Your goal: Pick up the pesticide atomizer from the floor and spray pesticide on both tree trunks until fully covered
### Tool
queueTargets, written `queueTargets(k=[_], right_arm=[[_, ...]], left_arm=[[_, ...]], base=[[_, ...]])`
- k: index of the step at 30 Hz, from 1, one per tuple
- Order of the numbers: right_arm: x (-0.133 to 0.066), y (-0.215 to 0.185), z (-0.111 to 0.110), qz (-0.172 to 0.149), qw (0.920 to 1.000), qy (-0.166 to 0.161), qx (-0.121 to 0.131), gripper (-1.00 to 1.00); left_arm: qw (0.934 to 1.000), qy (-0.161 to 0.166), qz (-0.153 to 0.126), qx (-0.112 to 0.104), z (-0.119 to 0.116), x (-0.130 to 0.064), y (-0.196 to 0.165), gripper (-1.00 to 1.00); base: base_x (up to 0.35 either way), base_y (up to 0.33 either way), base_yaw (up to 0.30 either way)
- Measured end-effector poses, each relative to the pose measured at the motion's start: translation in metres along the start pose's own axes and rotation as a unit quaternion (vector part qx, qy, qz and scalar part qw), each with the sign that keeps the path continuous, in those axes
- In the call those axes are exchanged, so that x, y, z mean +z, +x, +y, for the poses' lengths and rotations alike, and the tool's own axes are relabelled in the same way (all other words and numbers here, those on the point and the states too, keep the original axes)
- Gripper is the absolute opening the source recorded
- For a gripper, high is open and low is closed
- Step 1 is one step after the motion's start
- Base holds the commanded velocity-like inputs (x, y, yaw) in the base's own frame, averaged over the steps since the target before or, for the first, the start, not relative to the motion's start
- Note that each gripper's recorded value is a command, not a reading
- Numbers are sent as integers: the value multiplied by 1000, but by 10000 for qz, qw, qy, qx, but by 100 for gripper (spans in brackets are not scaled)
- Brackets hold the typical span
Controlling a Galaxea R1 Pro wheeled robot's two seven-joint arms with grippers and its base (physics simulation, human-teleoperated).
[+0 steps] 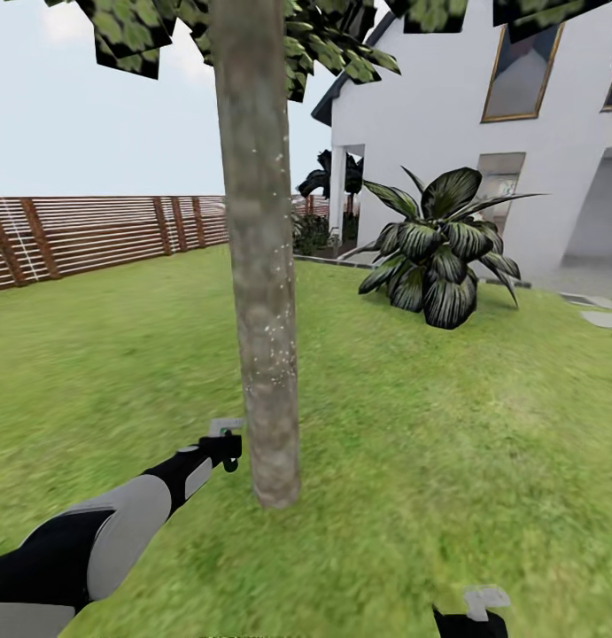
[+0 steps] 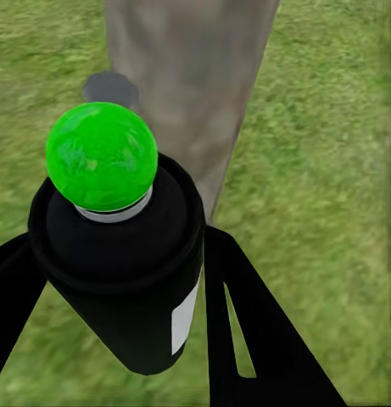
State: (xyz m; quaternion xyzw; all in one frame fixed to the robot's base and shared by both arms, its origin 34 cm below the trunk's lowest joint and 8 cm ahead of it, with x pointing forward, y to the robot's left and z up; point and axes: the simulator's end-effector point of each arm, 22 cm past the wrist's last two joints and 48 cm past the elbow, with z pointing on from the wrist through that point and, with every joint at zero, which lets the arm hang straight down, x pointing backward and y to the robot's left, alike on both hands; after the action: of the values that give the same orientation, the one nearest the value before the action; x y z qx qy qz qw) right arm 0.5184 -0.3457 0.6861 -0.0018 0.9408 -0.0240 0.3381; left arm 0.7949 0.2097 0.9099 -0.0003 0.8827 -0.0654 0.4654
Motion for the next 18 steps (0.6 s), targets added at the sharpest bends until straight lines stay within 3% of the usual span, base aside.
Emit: queueTargets(k=[5,11,18], right_arm=[[0,0,0,1,10000,0,-1,100],[-1,-1,0,-13,10000,0,1,100],[-1,-3,0,-36,10000,-2,-1,100]], left_arm=[[10000,0,-4,3,0,0,0,-100],[10000,0,-10,3,0,-1,-2,-100],[10000,7,-51,7,-1,-3,-5,-100]], base=[[-171,337,-101],[-26,336,-198],[-1,64,-286]])
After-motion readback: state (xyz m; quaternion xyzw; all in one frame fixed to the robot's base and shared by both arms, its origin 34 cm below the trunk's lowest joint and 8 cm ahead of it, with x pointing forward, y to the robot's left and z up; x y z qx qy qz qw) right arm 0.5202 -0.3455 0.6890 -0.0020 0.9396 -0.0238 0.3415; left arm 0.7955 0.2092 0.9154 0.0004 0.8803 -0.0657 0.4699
